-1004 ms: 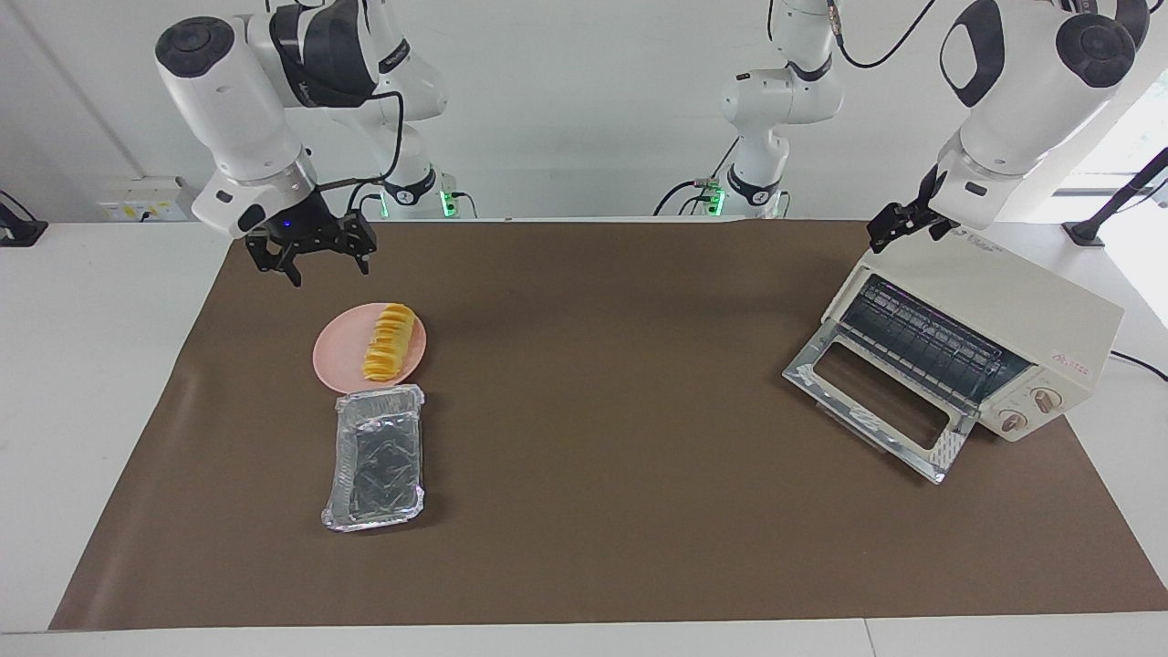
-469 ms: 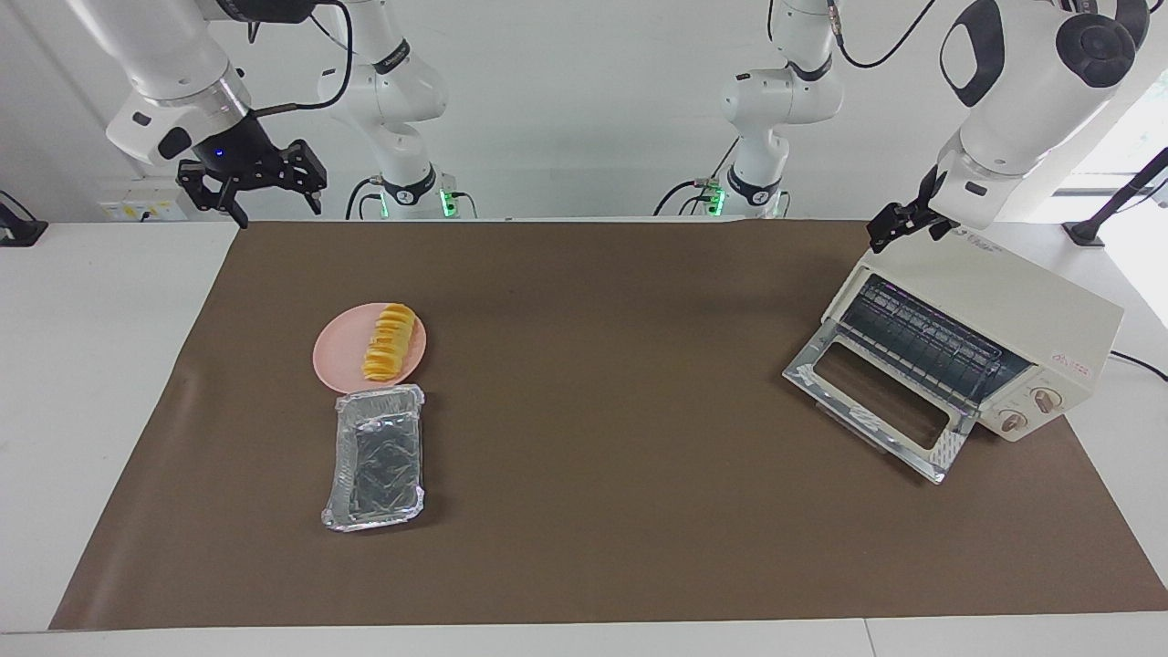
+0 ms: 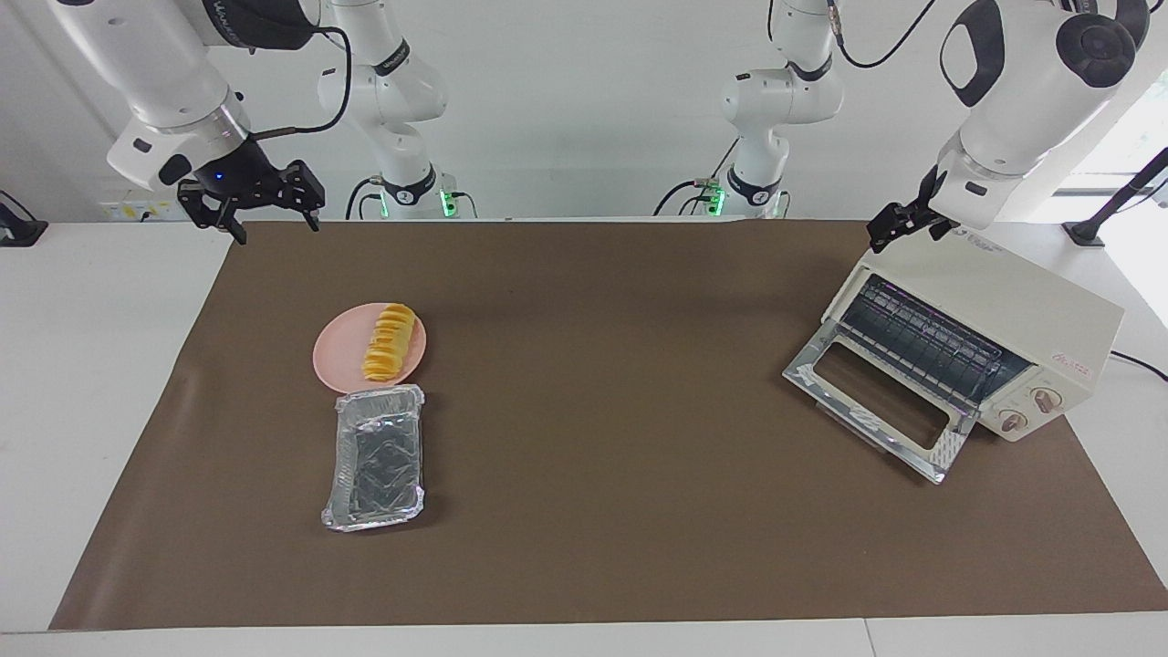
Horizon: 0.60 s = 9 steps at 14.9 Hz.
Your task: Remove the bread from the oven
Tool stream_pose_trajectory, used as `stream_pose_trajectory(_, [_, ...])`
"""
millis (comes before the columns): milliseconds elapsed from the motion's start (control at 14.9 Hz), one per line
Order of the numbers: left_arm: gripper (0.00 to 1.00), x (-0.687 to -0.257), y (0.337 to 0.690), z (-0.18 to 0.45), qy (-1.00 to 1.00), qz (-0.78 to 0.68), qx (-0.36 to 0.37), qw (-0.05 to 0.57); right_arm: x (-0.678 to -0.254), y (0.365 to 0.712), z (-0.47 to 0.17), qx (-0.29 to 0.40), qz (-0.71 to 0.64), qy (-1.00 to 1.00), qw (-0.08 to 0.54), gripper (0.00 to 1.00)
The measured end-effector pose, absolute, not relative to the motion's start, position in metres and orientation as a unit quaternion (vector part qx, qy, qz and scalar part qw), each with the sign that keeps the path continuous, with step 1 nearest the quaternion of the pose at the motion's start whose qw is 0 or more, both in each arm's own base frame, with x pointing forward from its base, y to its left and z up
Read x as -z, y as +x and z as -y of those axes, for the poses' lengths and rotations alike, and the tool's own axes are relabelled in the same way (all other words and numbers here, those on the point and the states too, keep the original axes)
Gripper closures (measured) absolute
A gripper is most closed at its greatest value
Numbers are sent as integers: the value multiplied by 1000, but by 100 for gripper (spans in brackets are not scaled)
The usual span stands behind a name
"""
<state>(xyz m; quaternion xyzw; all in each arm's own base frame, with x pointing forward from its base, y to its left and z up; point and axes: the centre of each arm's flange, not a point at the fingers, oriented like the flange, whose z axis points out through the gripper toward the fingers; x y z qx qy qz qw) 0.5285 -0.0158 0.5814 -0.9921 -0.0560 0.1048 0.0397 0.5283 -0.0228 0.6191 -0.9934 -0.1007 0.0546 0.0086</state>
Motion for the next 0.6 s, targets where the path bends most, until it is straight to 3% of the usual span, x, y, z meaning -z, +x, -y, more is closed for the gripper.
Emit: stream_pose_trajectory(602, [0, -581, 529, 16, -992, 56, -105, 40, -622, 533, 25, -36, 100, -994, 3, 0])
